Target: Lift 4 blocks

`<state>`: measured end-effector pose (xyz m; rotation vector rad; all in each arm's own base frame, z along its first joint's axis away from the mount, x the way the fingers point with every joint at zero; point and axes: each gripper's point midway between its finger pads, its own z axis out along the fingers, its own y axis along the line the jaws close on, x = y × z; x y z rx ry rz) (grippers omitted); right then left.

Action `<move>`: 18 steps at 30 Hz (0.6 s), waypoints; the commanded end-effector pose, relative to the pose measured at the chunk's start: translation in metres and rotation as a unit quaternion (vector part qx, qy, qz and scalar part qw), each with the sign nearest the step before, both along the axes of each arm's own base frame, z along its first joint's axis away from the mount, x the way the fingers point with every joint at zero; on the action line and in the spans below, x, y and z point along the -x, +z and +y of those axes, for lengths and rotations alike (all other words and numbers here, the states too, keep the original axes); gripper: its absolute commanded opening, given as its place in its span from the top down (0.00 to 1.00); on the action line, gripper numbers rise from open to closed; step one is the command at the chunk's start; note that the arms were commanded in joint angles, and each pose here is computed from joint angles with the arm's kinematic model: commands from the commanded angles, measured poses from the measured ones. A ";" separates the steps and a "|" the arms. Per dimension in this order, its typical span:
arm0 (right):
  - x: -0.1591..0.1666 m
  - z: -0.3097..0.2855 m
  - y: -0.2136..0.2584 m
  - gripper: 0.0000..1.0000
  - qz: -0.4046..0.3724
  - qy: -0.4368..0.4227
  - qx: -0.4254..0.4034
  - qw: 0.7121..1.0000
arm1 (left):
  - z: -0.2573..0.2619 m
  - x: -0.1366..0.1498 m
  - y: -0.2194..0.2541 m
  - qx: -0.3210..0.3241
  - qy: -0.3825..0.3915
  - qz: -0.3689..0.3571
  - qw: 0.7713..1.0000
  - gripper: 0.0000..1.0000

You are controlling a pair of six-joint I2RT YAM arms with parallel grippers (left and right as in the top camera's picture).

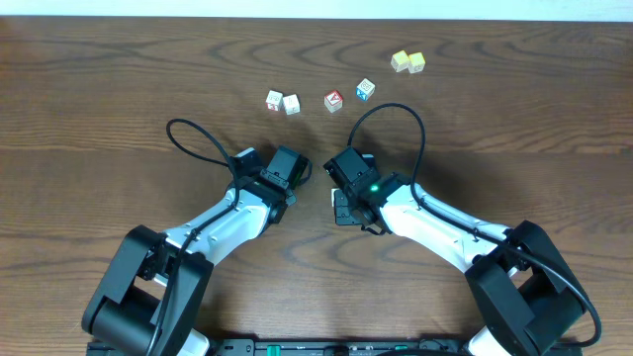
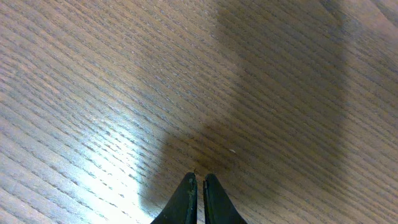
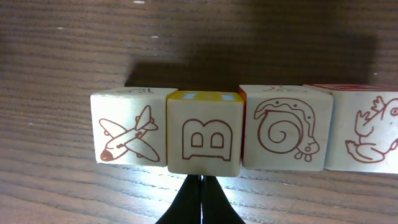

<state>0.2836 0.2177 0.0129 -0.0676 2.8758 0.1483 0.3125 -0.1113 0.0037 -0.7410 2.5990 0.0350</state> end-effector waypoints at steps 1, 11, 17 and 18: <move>-0.001 -0.001 -0.001 0.99 -0.008 0.003 0.011 1.000 | 0.006 0.001 0.003 -0.007 0.008 -0.005 1.000 0.93; -0.002 -0.001 -0.001 0.99 -0.009 0.003 0.010 1.000 | 0.006 0.001 0.003 -0.007 0.008 -0.006 1.000 0.93; -0.002 0.000 -0.001 0.99 -0.011 0.003 0.009 1.000 | 0.006 0.001 0.003 -0.007 0.008 -0.005 1.000 0.93; -0.003 0.000 -0.001 0.99 -0.011 0.003 0.009 1.000 | 0.006 0.001 0.003 -0.007 0.008 -0.005 1.000 0.92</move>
